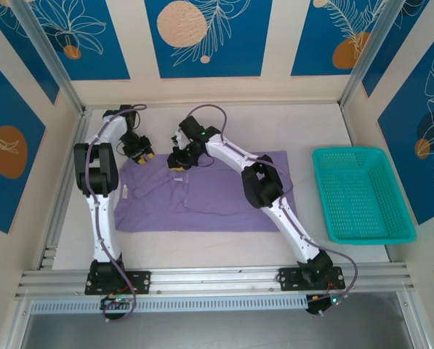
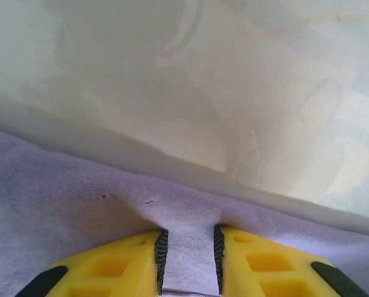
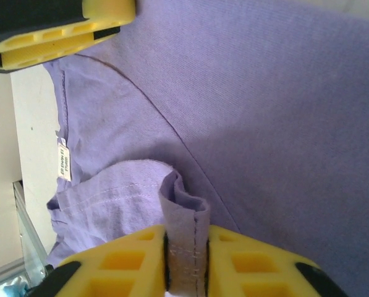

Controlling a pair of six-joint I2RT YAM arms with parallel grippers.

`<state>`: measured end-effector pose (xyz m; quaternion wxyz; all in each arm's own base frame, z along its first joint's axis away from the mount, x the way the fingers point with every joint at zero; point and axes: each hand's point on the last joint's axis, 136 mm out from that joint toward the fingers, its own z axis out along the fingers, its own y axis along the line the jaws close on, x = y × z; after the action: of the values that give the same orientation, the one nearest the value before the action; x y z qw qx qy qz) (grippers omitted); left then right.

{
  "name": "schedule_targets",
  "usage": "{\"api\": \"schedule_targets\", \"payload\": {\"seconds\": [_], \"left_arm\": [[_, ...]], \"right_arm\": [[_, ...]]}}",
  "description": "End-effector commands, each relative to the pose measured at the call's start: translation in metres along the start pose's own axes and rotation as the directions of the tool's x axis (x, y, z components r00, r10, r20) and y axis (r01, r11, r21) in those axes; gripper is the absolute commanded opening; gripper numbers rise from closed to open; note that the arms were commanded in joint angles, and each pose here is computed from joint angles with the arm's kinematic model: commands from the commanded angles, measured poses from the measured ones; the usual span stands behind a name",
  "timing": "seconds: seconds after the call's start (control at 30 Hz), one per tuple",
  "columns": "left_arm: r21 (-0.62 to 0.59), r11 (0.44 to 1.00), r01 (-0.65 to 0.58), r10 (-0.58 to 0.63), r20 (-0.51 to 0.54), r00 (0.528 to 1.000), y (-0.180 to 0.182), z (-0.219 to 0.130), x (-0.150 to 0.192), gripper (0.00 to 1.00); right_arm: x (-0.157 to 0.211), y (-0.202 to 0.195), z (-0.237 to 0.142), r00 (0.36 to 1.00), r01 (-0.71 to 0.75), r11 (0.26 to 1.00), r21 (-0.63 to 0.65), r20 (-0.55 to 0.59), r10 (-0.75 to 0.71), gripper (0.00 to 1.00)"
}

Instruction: Fold and stack the t-shirts

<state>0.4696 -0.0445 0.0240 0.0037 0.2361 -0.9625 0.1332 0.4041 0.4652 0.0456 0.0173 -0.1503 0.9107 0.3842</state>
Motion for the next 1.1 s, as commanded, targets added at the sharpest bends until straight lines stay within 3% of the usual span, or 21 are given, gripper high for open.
{"api": "schedule_targets", "payload": {"seconds": [0.0,0.47,0.77,0.9,1.07], "left_arm": [[-0.031,0.999,0.025,-0.026,-0.042,0.999,0.012,0.022,0.002,0.29],[-0.054,0.998,0.031,-0.034,-0.041,0.999,0.017,0.024,0.001,0.29],[-0.058,0.998,0.031,-0.034,-0.043,0.999,0.018,0.026,0.0,0.29],[-0.055,0.998,0.029,-0.031,-0.044,0.999,0.017,0.026,0.0,0.29],[-0.049,0.998,0.027,-0.029,-0.045,0.999,0.016,0.027,-0.001,0.29]], "right_arm": [[0.002,0.017,-0.012,0.999,0.043,0.999,-0.007,-0.003,-0.043,0.19],[0.05,0.029,-0.031,0.971,0.238,0.971,0.036,-0.035,-0.237,0.16],[0.086,0.008,-0.035,0.941,0.337,0.938,0.081,-0.07,-0.332,0.18],[0.098,-0.009,-0.036,0.927,0.372,0.92,0.121,-0.093,-0.363,0.23],[0.1,-0.026,-0.043,0.92,0.392,0.895,0.211,-0.078,-0.385,0.41]]}}
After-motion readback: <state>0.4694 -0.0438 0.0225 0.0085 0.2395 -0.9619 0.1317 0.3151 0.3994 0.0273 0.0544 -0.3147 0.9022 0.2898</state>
